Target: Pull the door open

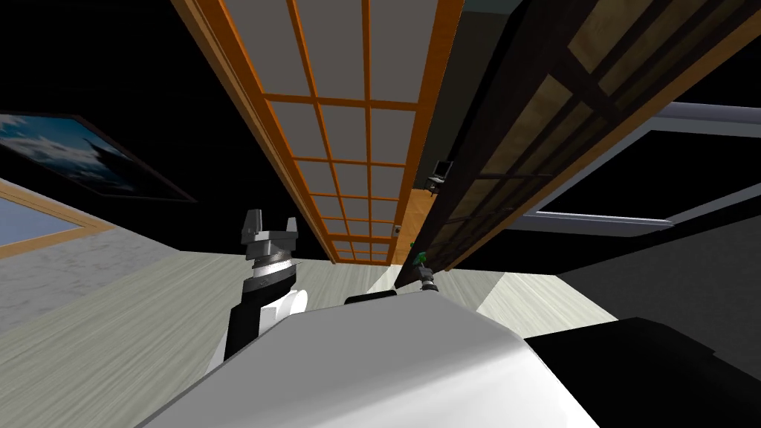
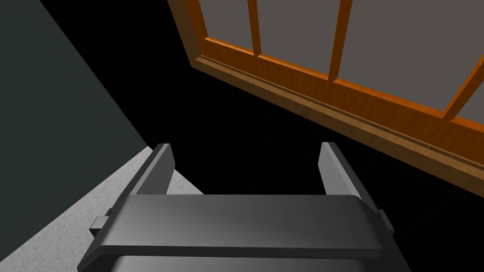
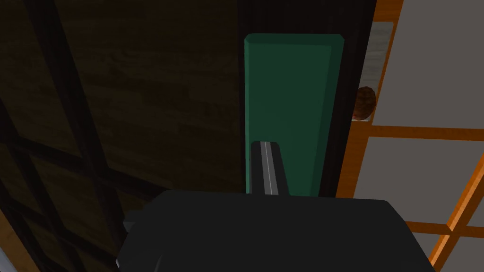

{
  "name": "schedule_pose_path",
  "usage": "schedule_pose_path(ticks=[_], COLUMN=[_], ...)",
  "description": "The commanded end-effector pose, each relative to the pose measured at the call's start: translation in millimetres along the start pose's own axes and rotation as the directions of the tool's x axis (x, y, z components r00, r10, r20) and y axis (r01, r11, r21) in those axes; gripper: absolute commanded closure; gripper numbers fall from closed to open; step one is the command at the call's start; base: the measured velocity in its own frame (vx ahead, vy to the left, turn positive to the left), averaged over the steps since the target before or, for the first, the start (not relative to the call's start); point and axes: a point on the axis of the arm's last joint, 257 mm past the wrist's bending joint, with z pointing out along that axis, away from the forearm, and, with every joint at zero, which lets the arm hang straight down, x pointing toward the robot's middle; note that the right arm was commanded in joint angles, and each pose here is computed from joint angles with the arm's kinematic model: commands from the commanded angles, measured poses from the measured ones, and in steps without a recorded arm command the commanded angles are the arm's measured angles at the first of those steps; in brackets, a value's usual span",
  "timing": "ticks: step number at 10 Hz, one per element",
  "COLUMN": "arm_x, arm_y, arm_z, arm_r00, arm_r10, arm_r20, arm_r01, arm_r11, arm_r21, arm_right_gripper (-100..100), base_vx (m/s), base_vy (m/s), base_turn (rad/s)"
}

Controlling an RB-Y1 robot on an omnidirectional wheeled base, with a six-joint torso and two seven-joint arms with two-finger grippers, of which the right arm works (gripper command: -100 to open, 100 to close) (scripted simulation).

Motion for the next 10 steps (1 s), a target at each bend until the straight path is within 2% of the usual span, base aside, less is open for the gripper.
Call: schedule_pose_path(ticks=[1,2,5,7,9,10], arm_x=[-6.1,-17.8,-35.5,-47.4,-55.7,-53.4], arm_y=[4.5,14.9,35.6,53.0,67.2,63.4], arm_z=[1.5,8.5,17.6,22.3,24.7,22.7], arm_r00=[1.0,0.999,0.995,0.991,0.988,0.989], arm_r10=[-0.007,-0.026,-0.048,-0.059,-0.064,-0.063], arm_r20=[0.012,0.04,0.085,0.117,0.141,0.134], arm_r01=[0.008,0.028,0.06,0.083,0.1,0.094], arm_r11=[1.0,0.997,0.987,0.973,0.96,0.965], arm_r21=[-0.016,-0.066,-0.151,-0.215,-0.263,-0.246], arm_right_gripper=[-100,-100,-100,-100,-100,-100], base_vx=[-0.129,-0.201,-0.227,-0.223,-0.268,-0.112], base_vy=[-0.083,-0.103,-0.105,-0.064,-0.124,-0.067], base_turn=[0.047,0.114,0.138,0.145,0.092,0.031])
